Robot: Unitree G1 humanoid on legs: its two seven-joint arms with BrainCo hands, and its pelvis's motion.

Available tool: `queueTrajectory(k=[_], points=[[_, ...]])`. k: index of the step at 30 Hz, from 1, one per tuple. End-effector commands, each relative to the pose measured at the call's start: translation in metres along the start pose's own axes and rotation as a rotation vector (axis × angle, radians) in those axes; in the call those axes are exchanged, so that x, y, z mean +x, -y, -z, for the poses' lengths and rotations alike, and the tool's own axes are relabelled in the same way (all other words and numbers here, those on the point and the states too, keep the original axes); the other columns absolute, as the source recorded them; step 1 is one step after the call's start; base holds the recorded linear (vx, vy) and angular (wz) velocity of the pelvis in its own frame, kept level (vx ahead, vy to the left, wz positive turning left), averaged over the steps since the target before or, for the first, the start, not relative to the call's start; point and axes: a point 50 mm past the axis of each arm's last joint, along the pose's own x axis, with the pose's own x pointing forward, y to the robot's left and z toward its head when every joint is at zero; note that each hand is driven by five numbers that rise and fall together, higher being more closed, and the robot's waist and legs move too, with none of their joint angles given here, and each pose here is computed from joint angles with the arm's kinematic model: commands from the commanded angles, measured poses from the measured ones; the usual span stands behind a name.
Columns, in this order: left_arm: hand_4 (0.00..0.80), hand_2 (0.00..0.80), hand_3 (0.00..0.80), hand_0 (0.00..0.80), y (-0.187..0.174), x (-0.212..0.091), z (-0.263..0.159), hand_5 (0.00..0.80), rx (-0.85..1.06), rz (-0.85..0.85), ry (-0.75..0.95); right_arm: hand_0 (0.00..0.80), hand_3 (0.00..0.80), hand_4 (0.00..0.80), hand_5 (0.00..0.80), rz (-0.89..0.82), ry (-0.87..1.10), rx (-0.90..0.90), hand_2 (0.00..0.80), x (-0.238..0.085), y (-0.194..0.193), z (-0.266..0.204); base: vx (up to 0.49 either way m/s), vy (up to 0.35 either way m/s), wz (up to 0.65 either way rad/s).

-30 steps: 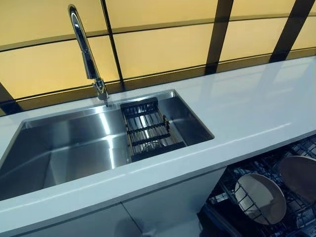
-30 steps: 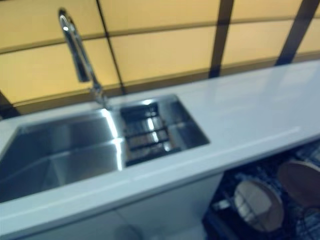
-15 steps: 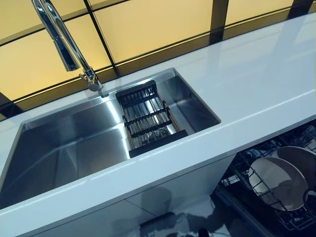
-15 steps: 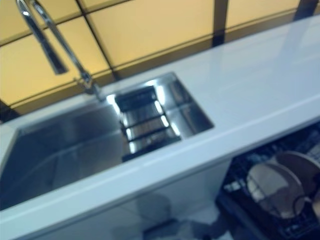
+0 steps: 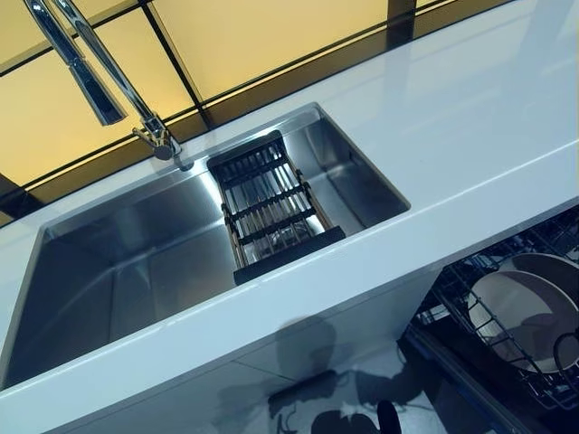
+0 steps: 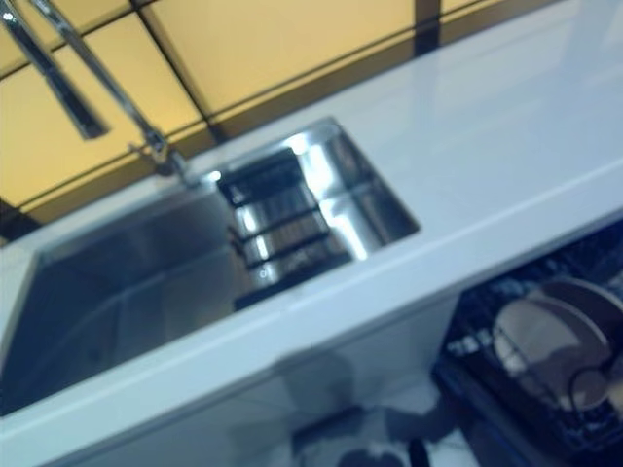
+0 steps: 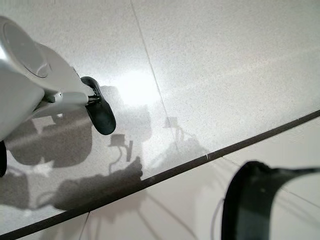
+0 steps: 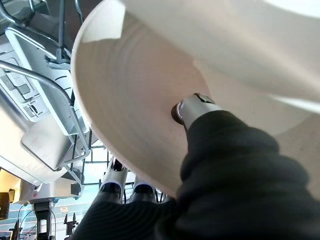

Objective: Take plates into dishwasher

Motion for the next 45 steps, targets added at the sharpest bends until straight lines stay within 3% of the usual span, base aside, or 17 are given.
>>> queueTrajectory(k=[1,4,5,6,7,24,45], points=[[0.0,0.0,0.0,0.0,-0.012,-0.002,0.008,0.0,0.0,-0.02,-0.036,0.8,0.8,0.8,0.8,0.086,-0.018,-0.088,0.8,0.005,0.022,0.004,0.0,0.0,0.0],[0.0,0.0,0.0,0.0,-0.012,-0.002,0.009,0.0,0.007,-0.018,-0.036,0.8,0.8,0.8,0.8,0.102,-0.035,-0.086,0.8,0.005,0.023,0.008,0.0,0.0,0.0],[0.0,0.0,0.0,0.0,-0.012,-0.002,0.009,0.0,0.009,-0.016,-0.036,0.602,0.602,0.602,0.602,0.106,-0.041,-0.09,0.602,0.005,0.024,0.009,0.0,0.0,0.0],[0.0,0.0,0.0,0.0,-0.012,-0.002,0.009,0.0,0.01,-0.017,-0.036,0.336,0.336,0.336,0.336,0.112,-0.043,-0.088,0.336,0.004,0.025,0.01,0.031,0.019,0.0],[0.0,0.0,0.0,0.0,-0.012,-0.003,0.01,0.0,0.01,-0.016,-0.038,0.0,0.0,0.0,0.0,0.119,-0.045,-0.083,0.0,0.004,0.026,0.011,0.0,0.0,0.0],[0.0,0.0,0.0,0.0,-0.019,-0.004,0.02,0.0,0.003,-0.052,-0.076,0.0,0.0,0.0,0.0,0.187,-0.052,-0.062,0.0,0.003,0.058,0.009,0.038,0.016,-0.01],[0.0,0.0,0.0,0.0,-0.038,-0.011,0.045,0.0,0.031,-0.132,-0.204,0.0,0.0,0.0,0.0,0.262,-0.132,-0.033,0.0,0.003,0.127,0.017,0.029,0.041,0.0]])
